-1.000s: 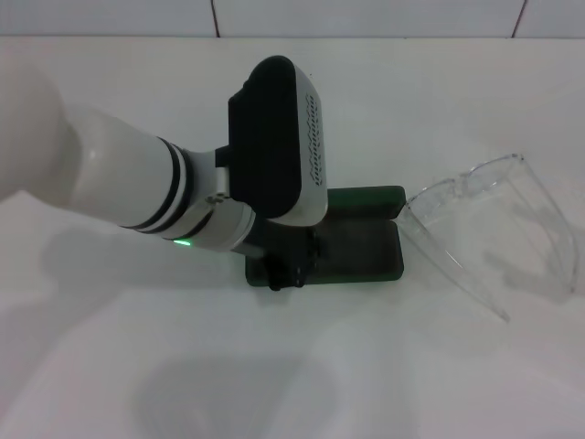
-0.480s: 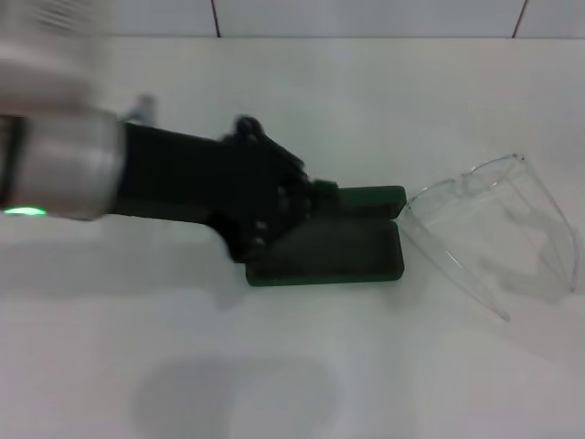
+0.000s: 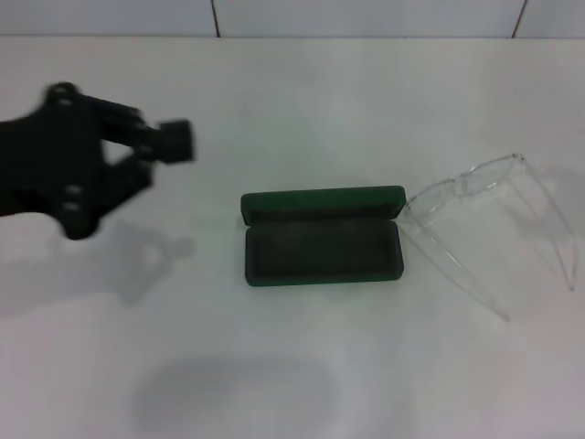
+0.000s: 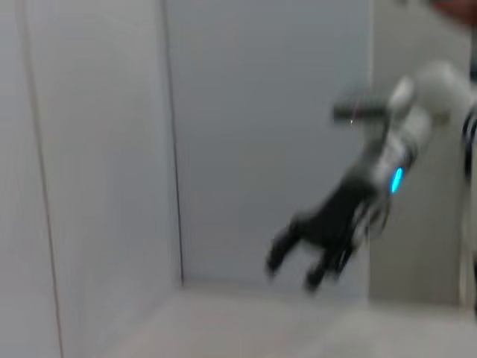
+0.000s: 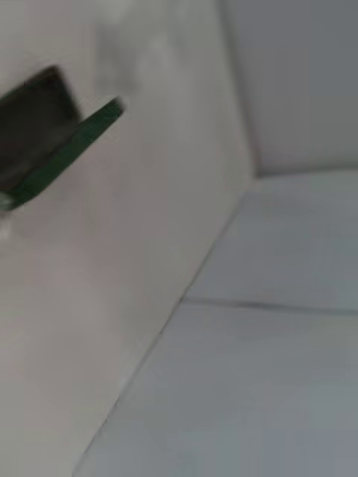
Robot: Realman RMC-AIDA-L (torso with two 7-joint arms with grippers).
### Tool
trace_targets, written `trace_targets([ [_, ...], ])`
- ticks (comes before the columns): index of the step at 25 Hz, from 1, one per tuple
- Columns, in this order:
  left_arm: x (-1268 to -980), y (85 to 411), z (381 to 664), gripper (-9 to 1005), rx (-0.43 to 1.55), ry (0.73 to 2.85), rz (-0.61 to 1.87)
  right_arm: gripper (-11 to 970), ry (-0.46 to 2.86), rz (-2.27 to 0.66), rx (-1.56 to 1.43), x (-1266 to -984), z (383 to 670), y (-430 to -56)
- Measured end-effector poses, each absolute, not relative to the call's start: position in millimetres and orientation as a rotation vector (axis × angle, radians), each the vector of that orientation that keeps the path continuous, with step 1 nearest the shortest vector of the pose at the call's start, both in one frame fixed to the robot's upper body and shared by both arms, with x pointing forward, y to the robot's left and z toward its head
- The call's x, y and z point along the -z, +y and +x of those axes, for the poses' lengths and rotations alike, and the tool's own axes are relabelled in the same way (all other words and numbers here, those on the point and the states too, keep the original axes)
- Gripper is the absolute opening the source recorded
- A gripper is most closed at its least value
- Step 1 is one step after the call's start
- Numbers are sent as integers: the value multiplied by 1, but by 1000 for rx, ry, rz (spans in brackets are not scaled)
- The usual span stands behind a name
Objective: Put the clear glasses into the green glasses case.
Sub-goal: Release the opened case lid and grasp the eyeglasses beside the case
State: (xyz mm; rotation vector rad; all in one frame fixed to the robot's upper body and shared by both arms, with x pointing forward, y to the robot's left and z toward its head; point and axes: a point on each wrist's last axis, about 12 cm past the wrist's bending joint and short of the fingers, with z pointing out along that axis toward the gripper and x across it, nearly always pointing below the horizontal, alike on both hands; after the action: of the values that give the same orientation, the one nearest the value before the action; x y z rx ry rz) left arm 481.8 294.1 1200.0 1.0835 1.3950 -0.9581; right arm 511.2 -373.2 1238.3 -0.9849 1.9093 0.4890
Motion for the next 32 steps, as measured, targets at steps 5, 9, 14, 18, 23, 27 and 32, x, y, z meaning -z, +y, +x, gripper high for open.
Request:
trace_targets([
  [5,-1182,318,472,23,1061,1285,955,769,2087,-1085,-458,-1273,545,-359],
  [9,-1165,318,470,23,1080,1281,906,727,2190,-1137,-485,-1290,572,-340],
  [14,-1153,318,468,23,1090,1274,870,653,2246,-1331,-419,-1293,589,-308],
  [18,-1143,317,467,23,1101,1275,830,647,2143,-1622,-333,-1283,597,-282],
  [23,-1139,313,470,23,1115,1263,813,607,2013,-1816,-241,-1275,613,-263],
  [27,-1135,307,473,23,1126,1260,790,570,1942,-1919,-153,-1269,631,-249],
  [32,-1125,301,476,23,1119,1274,766,572,1839,-2080,-71,-1250,643,-224],
])
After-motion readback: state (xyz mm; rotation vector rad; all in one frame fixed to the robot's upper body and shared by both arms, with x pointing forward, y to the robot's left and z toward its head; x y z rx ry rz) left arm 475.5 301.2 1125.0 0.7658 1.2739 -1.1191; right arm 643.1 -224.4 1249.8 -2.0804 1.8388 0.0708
